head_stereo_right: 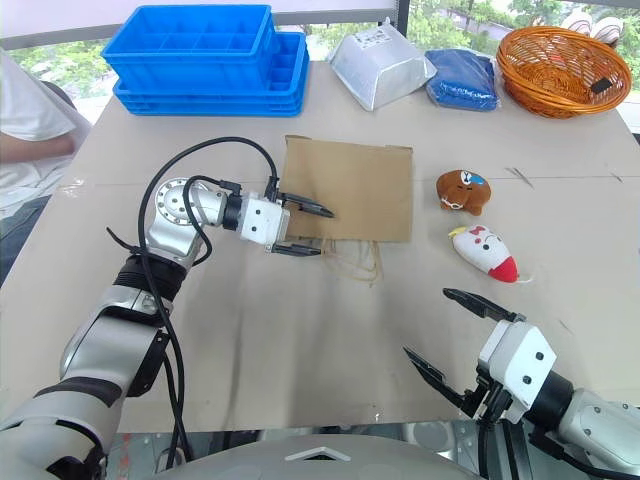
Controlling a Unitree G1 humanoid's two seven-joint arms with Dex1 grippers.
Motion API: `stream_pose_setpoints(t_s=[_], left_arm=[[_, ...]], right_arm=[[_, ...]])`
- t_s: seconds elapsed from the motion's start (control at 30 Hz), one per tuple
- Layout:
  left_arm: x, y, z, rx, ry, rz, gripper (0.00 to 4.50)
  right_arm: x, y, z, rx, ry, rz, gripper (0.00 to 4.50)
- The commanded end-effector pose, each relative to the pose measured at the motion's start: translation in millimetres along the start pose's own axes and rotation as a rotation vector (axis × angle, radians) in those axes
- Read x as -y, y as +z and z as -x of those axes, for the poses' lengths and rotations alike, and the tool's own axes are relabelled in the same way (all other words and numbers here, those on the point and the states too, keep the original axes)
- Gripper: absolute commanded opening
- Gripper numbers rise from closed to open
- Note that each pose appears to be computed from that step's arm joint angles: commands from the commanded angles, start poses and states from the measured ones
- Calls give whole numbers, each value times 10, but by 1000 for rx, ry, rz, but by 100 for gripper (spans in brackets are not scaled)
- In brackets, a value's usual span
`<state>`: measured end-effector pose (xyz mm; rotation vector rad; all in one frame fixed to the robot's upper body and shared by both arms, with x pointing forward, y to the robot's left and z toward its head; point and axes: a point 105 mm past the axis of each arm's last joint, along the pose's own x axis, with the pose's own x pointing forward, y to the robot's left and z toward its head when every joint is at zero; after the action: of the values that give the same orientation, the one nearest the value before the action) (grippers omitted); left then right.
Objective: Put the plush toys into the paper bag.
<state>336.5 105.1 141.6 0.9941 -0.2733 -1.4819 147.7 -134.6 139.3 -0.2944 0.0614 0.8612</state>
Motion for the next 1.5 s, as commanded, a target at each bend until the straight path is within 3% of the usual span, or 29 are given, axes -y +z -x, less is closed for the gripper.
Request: stream_pose_setpoints(t_s=[0.03,0.3,0.5,0.7,0.77,0.9,1.0,1.07,1.17,1.27,1.4,1.5], left_arm=[[-119,70,17,21,90,-67,338],[-145,107,6,45,240,-174,338],[-96,40,-128,31,300,-159,338],[-54,97,-364,59,258,-155,338],[-11,97,-429,59,224,-161,288],[-7,91,-575,53,161,-146,139],[-78,111,-589,85,170,-46,45],[-213,205,-541,181,198,195,9],[-391,479,-415,363,165,551,0],[-520,691,-280,442,138,743,0],[-622,836,-184,474,153,872,0],[-676,927,-157,500,173,928,0]], right_arm=[[-24,104,-18,40,12,26,450],[3,101,-27,42,14,34,450],[11,90,-29,43,16,35,450],[13,69,-32,41,13,34,450],[14,71,-40,44,12,34,450],[23,55,-44,42,3,35,450],[41,35,-53,35,-21,32,450],[82,10,-74,30,-61,3,450],[269,4,-128,45,-158,-23,370],[458,84,-266,79,-196,-4,229],[691,300,-540,139,-195,37,26],[734,333,-804,96,-113,106,12]])
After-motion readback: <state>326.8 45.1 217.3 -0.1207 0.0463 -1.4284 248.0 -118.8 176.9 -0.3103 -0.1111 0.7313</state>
